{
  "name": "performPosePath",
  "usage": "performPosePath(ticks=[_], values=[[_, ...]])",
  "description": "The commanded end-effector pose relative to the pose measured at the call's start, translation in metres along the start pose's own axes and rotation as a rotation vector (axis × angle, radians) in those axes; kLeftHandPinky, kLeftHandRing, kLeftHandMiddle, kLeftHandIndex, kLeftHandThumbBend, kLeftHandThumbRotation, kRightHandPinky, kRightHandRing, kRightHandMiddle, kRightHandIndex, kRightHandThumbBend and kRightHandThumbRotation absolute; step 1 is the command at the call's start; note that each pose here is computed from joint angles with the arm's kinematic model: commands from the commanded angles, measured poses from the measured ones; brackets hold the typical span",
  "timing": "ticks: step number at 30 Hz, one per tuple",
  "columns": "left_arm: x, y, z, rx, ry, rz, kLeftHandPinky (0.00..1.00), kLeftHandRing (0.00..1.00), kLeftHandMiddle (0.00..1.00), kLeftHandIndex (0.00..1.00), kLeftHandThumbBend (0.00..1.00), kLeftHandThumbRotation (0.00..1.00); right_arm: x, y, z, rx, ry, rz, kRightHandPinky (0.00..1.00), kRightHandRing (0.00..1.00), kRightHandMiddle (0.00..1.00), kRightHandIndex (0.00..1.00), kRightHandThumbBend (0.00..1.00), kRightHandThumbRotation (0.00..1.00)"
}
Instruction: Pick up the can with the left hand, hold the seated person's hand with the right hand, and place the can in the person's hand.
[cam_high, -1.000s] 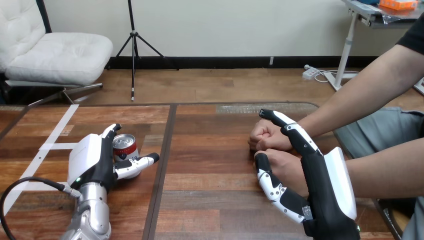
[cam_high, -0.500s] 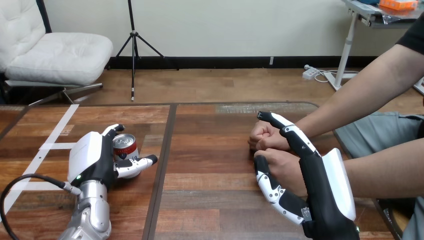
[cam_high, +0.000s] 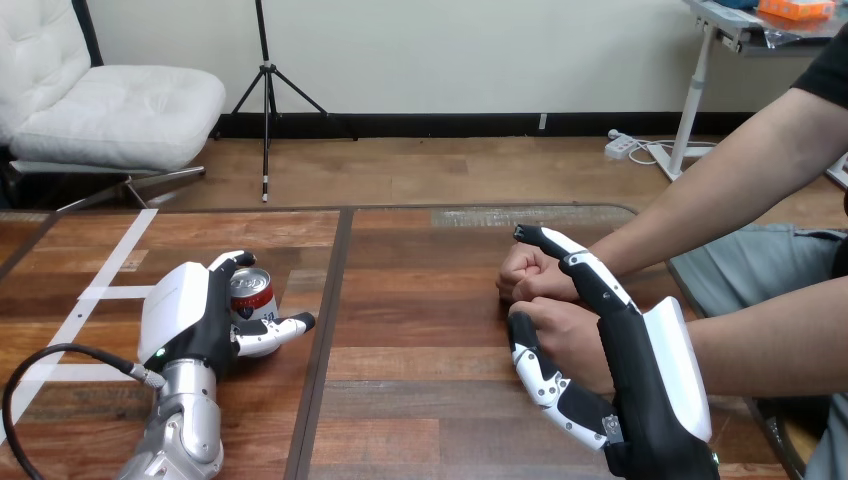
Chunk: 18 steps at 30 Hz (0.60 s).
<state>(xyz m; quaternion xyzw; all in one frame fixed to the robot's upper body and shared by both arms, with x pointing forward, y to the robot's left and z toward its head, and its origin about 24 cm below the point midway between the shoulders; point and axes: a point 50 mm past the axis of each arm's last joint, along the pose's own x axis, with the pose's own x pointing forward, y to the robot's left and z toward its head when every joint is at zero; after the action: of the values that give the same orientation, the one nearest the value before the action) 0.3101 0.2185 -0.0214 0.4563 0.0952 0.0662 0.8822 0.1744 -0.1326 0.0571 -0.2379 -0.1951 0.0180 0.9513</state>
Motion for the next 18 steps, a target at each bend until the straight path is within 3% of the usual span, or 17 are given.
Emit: performPosePath(ticks=[1, 18], values=[[0.0205, 0.0235, 0.0253, 0.018, -0.082, 0.065, 0.62, 0.73, 0.79, 0.80, 0.78, 0.33, 0.0108, -0.0081, 0.0108, -0.012, -0.069, -0.033, 0.86, 0.87, 0.86, 0.82, 0.20, 0.00], [0.0206, 0.0236, 0.0262, 0.043, -0.092, 0.066, 0.59, 0.71, 0.77, 0.79, 0.76, 0.32, 0.0104, -0.0082, 0.0098, -0.009, -0.068, -0.025, 0.86, 0.87, 0.87, 0.82, 0.20, 0.00]])
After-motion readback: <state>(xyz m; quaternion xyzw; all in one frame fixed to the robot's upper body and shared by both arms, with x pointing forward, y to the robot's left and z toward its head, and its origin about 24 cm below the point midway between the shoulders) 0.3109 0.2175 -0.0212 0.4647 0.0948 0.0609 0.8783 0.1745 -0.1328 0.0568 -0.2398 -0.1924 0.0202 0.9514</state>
